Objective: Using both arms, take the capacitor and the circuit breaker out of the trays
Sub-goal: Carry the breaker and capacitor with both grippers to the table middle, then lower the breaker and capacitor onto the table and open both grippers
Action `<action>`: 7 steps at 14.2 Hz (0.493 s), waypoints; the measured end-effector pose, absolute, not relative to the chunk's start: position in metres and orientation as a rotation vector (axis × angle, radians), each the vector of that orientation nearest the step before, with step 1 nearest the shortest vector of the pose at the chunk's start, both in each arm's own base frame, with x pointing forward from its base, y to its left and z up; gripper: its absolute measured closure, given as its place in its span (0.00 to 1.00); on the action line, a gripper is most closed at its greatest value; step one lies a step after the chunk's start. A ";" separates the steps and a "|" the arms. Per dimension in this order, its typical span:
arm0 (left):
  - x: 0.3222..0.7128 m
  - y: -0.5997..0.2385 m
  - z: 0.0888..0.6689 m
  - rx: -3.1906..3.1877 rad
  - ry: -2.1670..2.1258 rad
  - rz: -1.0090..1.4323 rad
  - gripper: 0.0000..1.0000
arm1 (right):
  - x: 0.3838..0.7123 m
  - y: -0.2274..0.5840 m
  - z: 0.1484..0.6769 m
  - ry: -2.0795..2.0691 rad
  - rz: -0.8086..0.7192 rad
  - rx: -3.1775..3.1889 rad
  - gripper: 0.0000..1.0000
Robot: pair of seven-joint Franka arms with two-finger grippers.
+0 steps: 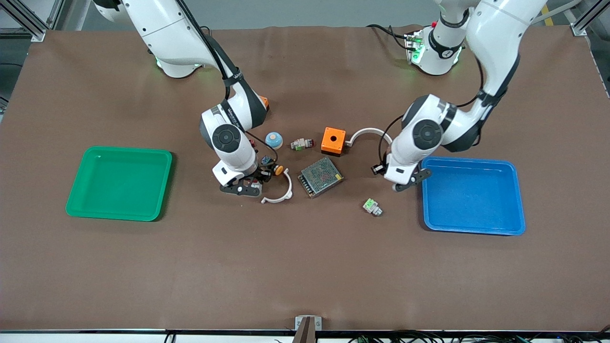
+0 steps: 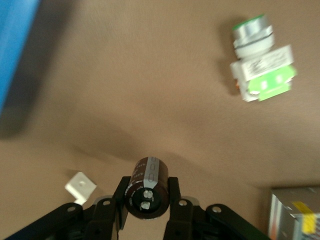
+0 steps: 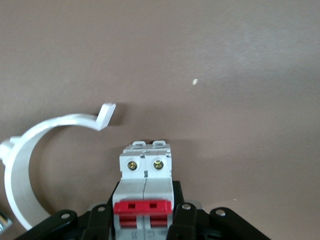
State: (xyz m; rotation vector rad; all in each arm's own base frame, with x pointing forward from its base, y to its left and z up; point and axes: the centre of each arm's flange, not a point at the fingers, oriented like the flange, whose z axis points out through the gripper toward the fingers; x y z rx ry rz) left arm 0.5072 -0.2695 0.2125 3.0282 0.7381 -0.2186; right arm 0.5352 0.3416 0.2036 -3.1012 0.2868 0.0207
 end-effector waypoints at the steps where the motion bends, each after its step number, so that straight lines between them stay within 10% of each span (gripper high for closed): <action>1: 0.504 -0.274 0.202 3.035 0.761 -0.223 0.66 | 0.539 0.341 0.207 0.320 0.020 -3.099 0.45; 7: 0.493 -0.294 0.188 3.024 0.837 -0.239 0.66 | 0.596 0.319 0.284 0.424 0.152 -3.127 0.00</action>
